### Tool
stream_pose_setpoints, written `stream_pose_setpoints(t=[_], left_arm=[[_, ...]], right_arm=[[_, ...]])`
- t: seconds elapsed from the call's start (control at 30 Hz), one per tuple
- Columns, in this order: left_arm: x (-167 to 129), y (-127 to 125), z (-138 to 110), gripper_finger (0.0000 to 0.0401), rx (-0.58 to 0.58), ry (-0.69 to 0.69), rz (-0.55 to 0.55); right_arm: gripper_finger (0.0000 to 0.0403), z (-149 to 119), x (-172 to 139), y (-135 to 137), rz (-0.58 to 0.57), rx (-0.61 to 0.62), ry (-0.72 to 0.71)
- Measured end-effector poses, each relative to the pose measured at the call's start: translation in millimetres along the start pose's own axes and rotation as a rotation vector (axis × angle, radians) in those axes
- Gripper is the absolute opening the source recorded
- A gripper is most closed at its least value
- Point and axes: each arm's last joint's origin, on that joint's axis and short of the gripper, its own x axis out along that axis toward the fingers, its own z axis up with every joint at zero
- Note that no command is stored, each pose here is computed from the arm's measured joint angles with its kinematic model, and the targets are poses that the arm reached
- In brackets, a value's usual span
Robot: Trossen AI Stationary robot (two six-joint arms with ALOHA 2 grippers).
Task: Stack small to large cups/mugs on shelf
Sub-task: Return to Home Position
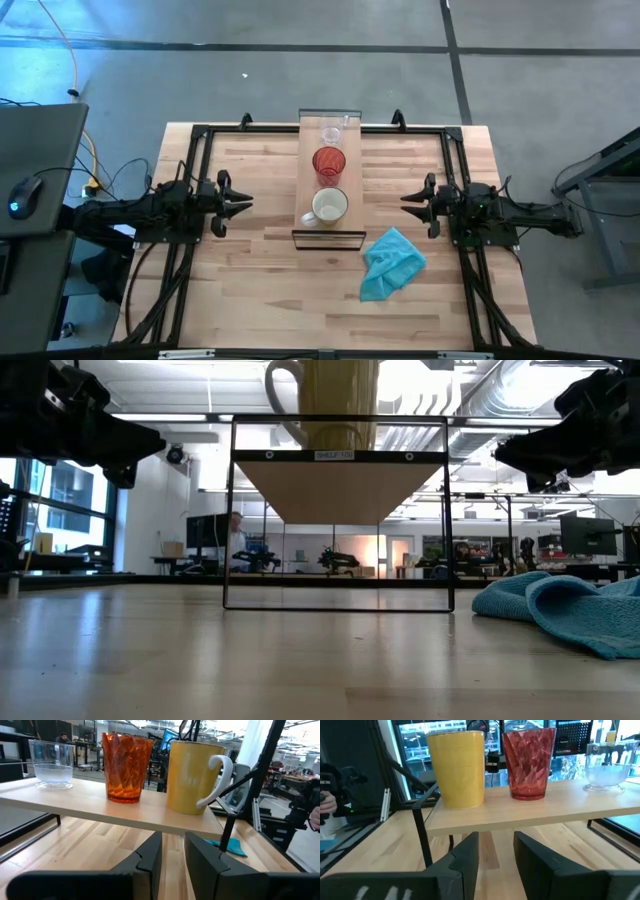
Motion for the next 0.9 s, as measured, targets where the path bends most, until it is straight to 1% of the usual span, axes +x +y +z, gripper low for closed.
stream_pose_setpoints(t=[0.27, 0.5, 0.63, 0.73, 0.8, 0.9], left_arm=[[0.0, 0.0, 0.0, 0.0074, 0.002, 0.0, 0.0], [0.0, 0.0, 0.0, 0.0074, 0.002, 0.0, 0.0], [0.0, 0.0, 0.0, 0.0074, 0.002, 0.0, 0.0], [0.0, 0.0, -0.1, 0.0074, 0.002, 0.001, 0.0], [0.0, 0.0, -0.1, 0.0074, 0.002, 0.001, 0.0], [0.0, 0.0, -0.1, 0.0074, 0.002, 0.001, 0.0]], right_arm=[[0.0116, 0.0, 0.0, 0.2, 0.007, 0.025, 0.001], [0.0116, 0.7, -0.1, 2.1, 0.07, 0.051, -0.003], [0.0116, 0.9, -0.1, 2.4, 0.082, 0.054, -0.004], [0.0116, 0.9, -0.1, 2.4, 0.081, 0.057, -0.004], [0.0116, 0.9, -0.1, 2.1, 0.071, 0.035, -0.005], [0.0116, 0.2, 0.0, 0.6, 0.019, 0.016, -0.002]])
